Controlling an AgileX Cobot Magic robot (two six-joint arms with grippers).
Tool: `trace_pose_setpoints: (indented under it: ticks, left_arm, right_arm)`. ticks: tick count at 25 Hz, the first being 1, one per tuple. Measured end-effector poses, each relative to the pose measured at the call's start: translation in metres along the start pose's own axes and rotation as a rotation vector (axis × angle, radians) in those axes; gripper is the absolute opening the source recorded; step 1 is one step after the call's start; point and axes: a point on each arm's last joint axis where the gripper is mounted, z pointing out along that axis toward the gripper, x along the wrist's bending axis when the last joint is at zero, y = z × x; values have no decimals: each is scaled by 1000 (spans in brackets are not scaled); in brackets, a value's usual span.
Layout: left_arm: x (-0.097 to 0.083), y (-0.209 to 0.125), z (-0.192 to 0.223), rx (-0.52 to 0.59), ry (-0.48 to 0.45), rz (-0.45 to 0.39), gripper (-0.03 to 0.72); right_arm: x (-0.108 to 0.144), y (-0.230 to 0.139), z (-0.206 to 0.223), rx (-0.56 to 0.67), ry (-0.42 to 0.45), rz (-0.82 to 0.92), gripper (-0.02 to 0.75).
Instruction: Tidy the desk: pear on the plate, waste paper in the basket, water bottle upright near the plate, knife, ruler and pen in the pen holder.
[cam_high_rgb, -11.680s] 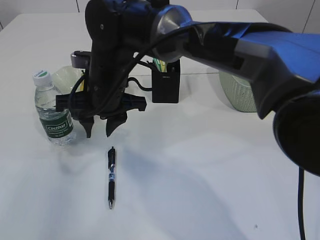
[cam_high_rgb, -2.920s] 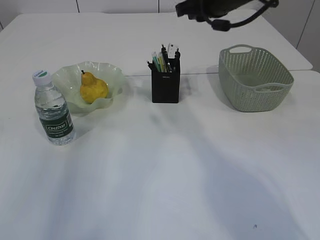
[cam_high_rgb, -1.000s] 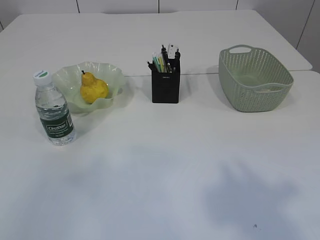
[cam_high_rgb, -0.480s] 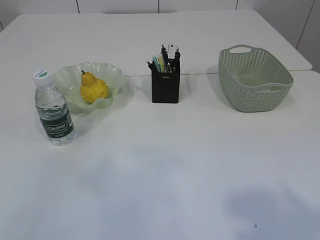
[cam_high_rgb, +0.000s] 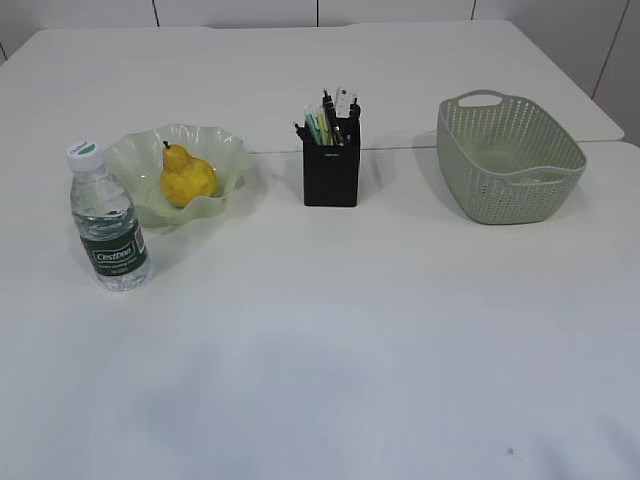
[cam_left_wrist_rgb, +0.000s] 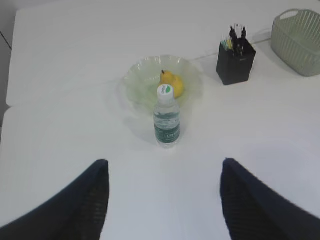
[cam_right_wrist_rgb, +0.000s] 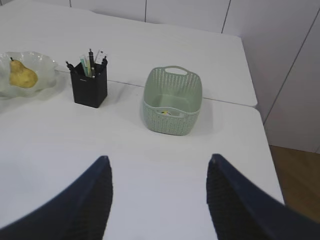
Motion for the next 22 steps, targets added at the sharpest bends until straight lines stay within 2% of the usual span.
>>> trace_pose_setpoints:
  ticks: [4,9,14,18,22]
  left_arm:
    - [-1,-21,-29,-90,-9,-4,477]
    - [-10,-62,-41,-127,-90,21,474]
    - [-14,-100,-44,-154,-120,34,474]
    - [-15,-125,-37,-145,-120,41,474]
    - [-16,-151,-17,-86,-125,38,473]
  right_arm:
    - [3,-11,-14,-12,51,17,473]
    - [3,-23,-27,-41,61,11,475]
    - [8,-52,-13,10,70,1,475]
    - [16,-79,3,64,93,0,475]
    - [25,-95,23,140,136,14,475]
